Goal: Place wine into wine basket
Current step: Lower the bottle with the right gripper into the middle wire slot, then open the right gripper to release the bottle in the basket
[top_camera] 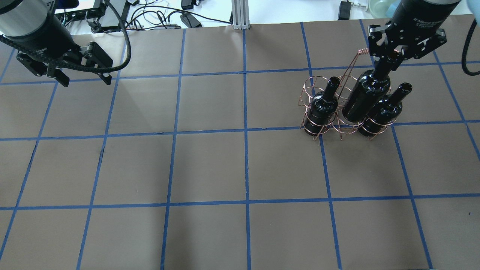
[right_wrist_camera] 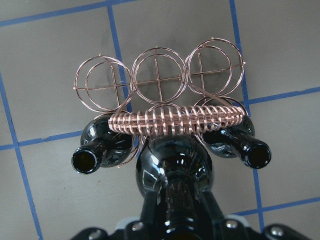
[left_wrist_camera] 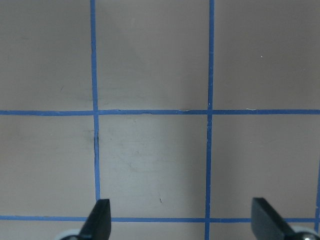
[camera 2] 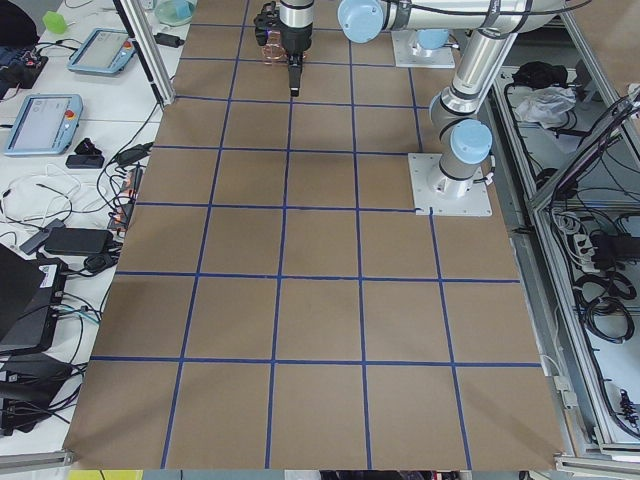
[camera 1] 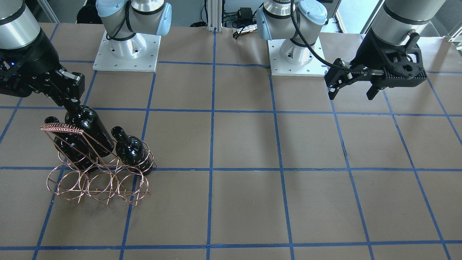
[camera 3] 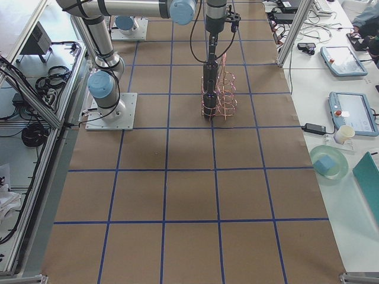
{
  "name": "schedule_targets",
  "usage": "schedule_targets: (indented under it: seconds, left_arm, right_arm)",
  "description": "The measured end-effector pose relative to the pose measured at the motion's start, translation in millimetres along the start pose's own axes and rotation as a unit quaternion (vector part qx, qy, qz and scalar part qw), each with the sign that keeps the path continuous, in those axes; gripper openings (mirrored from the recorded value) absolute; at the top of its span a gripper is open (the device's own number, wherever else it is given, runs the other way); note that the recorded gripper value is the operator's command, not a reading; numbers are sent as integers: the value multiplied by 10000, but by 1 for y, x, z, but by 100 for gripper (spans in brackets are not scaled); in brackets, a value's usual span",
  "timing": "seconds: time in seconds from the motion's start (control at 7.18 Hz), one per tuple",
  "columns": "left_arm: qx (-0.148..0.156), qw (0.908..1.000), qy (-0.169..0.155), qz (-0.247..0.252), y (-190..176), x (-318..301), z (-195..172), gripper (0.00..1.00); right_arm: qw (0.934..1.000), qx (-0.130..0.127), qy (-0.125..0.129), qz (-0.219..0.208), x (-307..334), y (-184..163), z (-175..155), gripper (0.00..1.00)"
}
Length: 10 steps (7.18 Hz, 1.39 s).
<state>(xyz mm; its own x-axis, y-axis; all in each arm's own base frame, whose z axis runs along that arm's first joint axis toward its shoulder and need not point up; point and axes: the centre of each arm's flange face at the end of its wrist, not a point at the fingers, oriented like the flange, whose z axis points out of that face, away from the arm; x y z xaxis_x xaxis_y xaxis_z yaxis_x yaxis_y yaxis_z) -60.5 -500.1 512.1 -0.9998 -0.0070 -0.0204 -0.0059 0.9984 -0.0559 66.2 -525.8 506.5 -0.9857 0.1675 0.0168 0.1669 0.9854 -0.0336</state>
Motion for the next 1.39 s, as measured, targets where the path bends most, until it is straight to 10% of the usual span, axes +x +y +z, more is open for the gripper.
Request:
schedule_targets:
  seconds: [1.39]
  left_arm:
    - [-106, 9998, -111, 128, 6, 10, 0, 100]
  right_arm:
    - [9995, -322, 21, -34, -3, -26, 55, 12]
